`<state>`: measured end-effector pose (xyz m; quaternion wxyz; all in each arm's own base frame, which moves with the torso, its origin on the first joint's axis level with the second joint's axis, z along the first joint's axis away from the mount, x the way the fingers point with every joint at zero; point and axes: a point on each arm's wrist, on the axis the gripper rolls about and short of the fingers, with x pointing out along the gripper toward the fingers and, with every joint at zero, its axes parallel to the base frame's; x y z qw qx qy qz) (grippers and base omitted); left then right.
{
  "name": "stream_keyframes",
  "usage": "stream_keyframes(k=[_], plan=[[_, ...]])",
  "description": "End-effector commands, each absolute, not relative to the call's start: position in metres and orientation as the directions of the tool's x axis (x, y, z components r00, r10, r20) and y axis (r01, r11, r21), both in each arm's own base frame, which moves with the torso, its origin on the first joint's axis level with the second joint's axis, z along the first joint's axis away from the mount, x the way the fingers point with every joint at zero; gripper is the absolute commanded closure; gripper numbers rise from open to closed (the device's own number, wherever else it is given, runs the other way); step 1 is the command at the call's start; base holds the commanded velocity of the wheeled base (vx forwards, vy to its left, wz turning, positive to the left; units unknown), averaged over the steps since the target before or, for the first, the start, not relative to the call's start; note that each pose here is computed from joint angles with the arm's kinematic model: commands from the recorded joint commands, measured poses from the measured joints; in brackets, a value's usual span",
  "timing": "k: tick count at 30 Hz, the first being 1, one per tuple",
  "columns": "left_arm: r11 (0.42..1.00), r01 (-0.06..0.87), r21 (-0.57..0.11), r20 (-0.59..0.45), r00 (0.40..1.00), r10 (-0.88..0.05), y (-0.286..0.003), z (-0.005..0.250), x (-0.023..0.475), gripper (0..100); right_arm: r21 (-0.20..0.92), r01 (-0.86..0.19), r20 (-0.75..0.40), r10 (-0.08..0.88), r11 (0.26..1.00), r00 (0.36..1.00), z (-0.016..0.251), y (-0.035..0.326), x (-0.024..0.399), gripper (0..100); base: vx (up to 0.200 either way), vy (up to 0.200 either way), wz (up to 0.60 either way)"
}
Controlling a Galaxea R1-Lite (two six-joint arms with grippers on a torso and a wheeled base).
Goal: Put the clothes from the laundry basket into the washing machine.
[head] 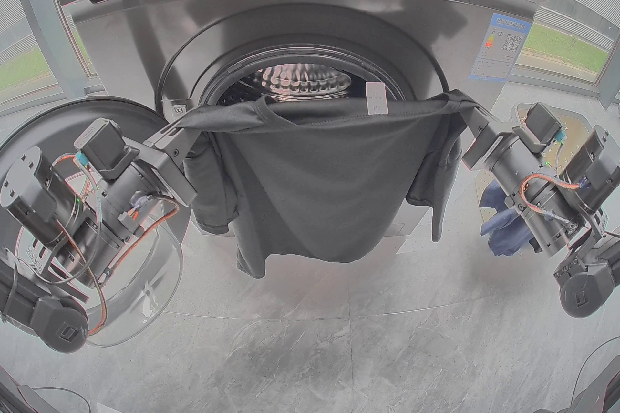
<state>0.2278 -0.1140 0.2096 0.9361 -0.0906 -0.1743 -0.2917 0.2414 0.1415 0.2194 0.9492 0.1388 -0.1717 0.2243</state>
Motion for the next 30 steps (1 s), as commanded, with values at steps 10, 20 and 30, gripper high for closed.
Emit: stream_keyframes(k=[10, 20, 30], plan=[[0.741, 0.669, -0.048, 0.338, 0.709, -0.619, -0.152, 0.197, 0.221, 100, 0.194, -0.565, 0.196, 0.533, 0.802, 0.823, 0.158, 0.187, 0.237, 100, 0.0, 0.0, 0.0], [0.74, 0.671, -0.043, 0.358, 0.702, -0.616, -0.152, 0.202, 0.219, 100, 0.168, -0.607, 0.023, 0.613, 0.777, 0.79, 0.095, 0.224, 0.254, 0, 0.0, 0.0, 0.0], [0.739, 0.673, -0.037, 0.387, 0.691, -0.61, -0.151, 0.21, 0.217, 100, 0.138, -0.651, -0.025, 0.66, 0.746, 0.751, 0.058, 0.255, 0.27, 0, 0.0, 0.0, 0.0]])
